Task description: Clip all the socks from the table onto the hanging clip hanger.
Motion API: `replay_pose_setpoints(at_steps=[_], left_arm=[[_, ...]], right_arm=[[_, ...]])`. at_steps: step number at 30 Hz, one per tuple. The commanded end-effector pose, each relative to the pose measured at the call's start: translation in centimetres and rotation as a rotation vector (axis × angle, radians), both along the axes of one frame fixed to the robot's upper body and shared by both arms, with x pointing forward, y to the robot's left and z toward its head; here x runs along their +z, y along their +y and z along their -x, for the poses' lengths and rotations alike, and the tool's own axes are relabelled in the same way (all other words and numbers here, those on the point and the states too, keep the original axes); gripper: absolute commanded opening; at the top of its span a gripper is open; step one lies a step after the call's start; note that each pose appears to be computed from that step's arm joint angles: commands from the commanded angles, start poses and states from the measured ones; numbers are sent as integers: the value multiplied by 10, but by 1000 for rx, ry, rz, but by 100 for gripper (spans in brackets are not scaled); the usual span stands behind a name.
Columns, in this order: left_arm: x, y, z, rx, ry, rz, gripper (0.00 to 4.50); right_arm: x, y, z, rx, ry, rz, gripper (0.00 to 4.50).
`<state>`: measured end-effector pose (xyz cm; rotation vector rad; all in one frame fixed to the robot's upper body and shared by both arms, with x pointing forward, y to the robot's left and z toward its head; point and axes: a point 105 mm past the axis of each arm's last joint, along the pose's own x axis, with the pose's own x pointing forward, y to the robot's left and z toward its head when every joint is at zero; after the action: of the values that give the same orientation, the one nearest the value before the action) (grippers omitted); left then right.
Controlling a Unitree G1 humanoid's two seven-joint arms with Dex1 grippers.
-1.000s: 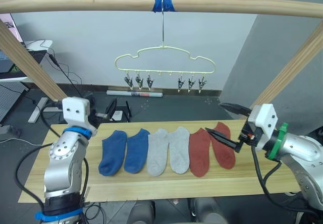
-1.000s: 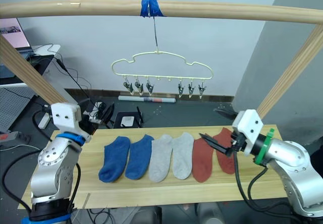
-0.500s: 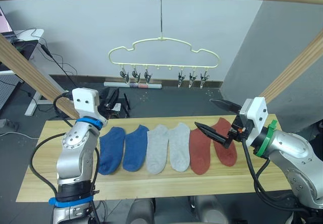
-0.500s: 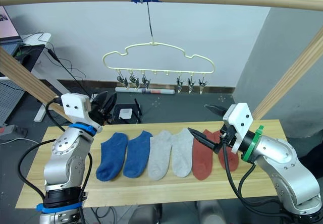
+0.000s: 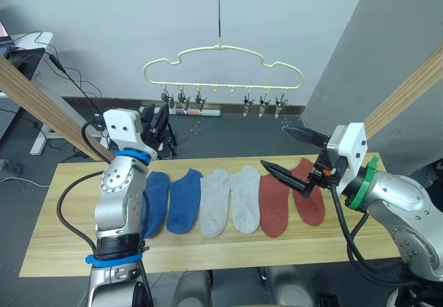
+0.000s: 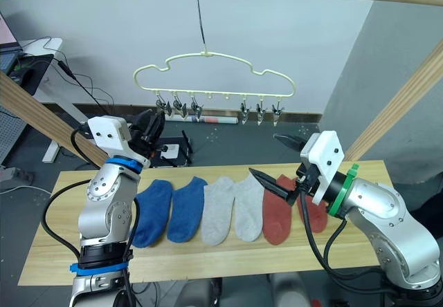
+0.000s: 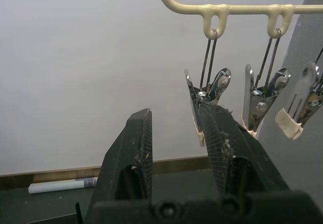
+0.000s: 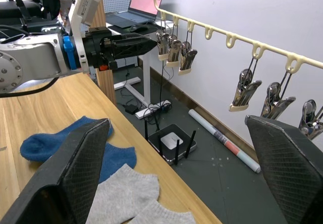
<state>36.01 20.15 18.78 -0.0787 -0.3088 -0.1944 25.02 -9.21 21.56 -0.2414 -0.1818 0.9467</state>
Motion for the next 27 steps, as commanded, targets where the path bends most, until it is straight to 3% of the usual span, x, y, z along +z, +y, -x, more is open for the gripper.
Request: replay_pose_setpoints(at_steps=[1, 9, 22, 27], left_arm=[[15, -12, 4, -61, -58, -8, 162], [8, -7, 11, -28, -44, -46, 162], [10, -18, -2, -5, -63, -26, 162], [15, -19, -7, -1, -80, -22, 162]], right_arm=[[13, 9, 10, 52, -41, -23, 450], [19, 14, 10, 73, -35, -27, 450], [30, 26, 13, 140, -17, -50, 450], [19, 24, 15, 153, -40, 65, 450]])
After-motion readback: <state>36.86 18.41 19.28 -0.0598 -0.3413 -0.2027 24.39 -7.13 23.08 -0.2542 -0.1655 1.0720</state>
